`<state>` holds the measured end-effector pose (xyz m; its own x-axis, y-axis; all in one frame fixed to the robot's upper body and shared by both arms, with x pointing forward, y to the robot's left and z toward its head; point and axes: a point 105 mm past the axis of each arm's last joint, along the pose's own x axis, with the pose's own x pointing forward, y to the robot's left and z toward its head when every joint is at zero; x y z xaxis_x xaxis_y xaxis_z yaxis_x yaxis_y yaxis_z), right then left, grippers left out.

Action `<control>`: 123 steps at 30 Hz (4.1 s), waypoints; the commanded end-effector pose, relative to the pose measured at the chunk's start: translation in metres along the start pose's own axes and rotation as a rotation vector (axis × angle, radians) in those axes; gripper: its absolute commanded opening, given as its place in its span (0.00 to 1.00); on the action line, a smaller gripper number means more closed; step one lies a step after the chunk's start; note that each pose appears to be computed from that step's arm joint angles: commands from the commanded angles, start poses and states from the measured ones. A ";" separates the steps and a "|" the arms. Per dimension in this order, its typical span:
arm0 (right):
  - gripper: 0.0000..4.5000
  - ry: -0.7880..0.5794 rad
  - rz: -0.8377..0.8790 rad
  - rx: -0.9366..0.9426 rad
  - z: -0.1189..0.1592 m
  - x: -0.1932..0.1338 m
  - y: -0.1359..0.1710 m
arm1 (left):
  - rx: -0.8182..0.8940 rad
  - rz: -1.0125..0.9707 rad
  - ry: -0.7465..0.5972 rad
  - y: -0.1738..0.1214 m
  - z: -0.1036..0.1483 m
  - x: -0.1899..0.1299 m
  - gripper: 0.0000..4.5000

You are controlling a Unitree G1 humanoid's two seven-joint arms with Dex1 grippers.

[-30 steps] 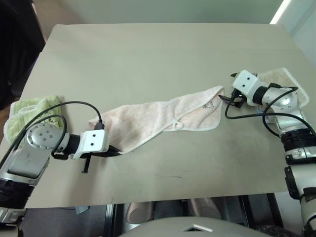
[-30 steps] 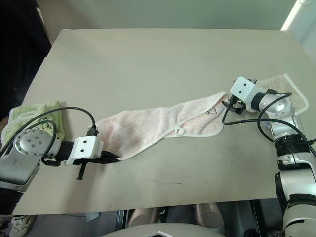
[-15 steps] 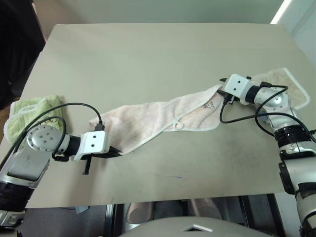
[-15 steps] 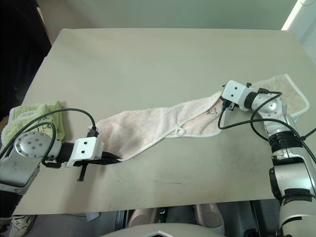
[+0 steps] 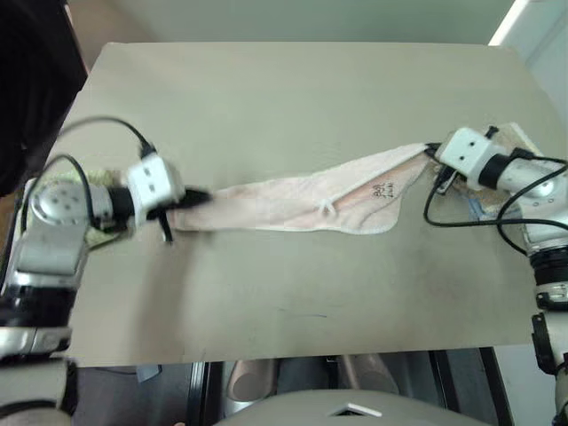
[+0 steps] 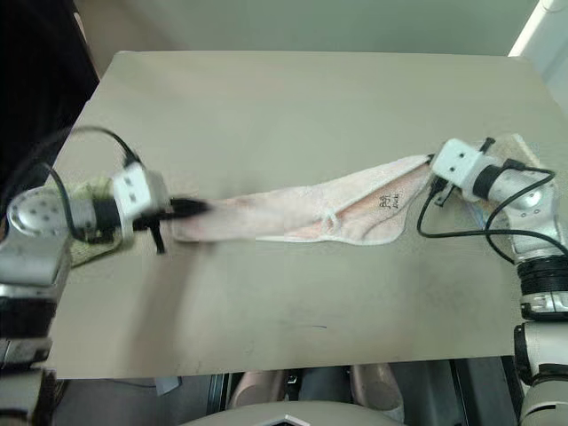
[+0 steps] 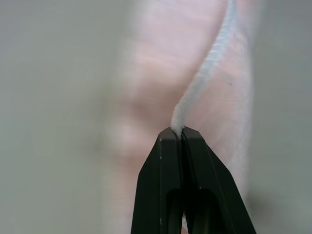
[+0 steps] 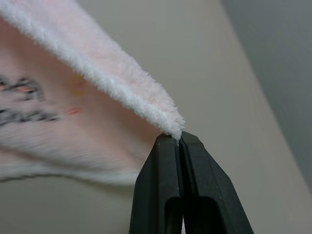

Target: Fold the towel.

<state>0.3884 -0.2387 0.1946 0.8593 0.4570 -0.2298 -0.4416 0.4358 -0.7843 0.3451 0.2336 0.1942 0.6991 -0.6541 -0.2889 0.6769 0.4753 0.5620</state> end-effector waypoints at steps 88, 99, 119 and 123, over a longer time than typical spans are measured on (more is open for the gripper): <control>0.91 0.059 0.197 0.314 0.000 -0.056 0.026 | 0.054 0.355 0.273 0.076 -0.065 0.007 1.00; 1.00 -0.020 0.184 1.009 0.008 -0.090 0.059 | -0.057 0.435 0.017 0.090 -0.023 0.018 1.00; 1.00 0.041 0.185 1.842 0.014 -0.083 0.157 | 0.016 0.320 0.011 0.063 -0.021 0.030 1.00; 1.00 0.014 0.112 1.933 0.016 -0.061 0.150 | 0.016 0.343 0.000 0.066 -0.019 0.031 1.00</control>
<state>0.2600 -0.1860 0.0958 0.7830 0.5732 -0.2414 -0.1432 0.5439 0.8268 0.4150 0.2582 0.1904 0.8813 -0.4512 -0.1403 0.4356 0.6609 0.6111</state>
